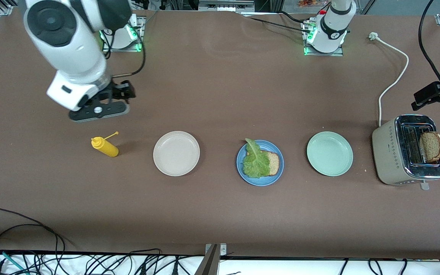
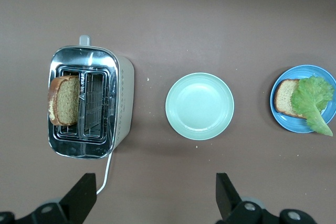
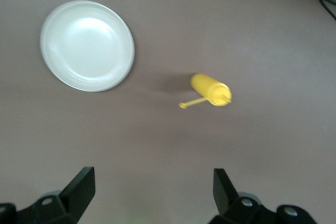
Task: Make sandwich in blue plate with both arms
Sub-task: 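Raise the right gripper and move it back beside the mustard bottle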
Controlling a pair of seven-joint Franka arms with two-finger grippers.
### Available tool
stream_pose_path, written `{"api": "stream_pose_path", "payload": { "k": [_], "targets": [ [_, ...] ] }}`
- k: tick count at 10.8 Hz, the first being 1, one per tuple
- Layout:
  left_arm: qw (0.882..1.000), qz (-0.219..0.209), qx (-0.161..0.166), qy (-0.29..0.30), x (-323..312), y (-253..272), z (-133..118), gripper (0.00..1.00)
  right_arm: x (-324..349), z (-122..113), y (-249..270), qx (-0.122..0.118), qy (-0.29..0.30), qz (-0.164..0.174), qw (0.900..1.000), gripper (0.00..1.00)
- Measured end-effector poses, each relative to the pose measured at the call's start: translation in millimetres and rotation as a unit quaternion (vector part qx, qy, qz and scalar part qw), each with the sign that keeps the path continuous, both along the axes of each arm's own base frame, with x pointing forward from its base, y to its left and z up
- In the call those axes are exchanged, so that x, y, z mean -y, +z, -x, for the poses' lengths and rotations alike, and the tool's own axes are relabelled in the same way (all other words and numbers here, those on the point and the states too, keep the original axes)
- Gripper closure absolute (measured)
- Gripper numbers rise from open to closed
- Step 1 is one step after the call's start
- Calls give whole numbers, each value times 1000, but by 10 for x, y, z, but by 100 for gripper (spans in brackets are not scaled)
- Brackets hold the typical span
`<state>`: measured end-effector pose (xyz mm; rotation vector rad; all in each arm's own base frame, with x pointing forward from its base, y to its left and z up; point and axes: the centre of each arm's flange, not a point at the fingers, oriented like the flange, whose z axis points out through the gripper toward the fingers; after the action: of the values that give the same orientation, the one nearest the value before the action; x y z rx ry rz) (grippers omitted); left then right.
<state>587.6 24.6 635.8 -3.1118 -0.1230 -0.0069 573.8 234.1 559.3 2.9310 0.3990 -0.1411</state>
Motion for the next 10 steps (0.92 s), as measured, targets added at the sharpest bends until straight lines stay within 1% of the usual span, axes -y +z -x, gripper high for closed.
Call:
{"api": "stream_pose_path", "payload": {
  "k": [1,2,3,6,8,10],
  "targets": [
    [1000,0,0,0,0,0,0,0,295,1,-34,-12,-2,4,1000,0],
    [1000,0,0,0,0,0,0,0,560,17,-45,-16,0,8,1000,0],
    [1000,0,0,0,0,0,0,0,793,37,-44,-11,9,5,1000,0],
    [1000,0,0,0,0,0,0,0,1567,110,-191,19,53,-27,998,0],
    [1000,0,0,0,0,0,0,0,2096,211,-382,42,92,-51,993,0],
    [1000,0,0,0,0,0,0,0,2423,357,-616,62,125,-71,988,0]
  ]
}}
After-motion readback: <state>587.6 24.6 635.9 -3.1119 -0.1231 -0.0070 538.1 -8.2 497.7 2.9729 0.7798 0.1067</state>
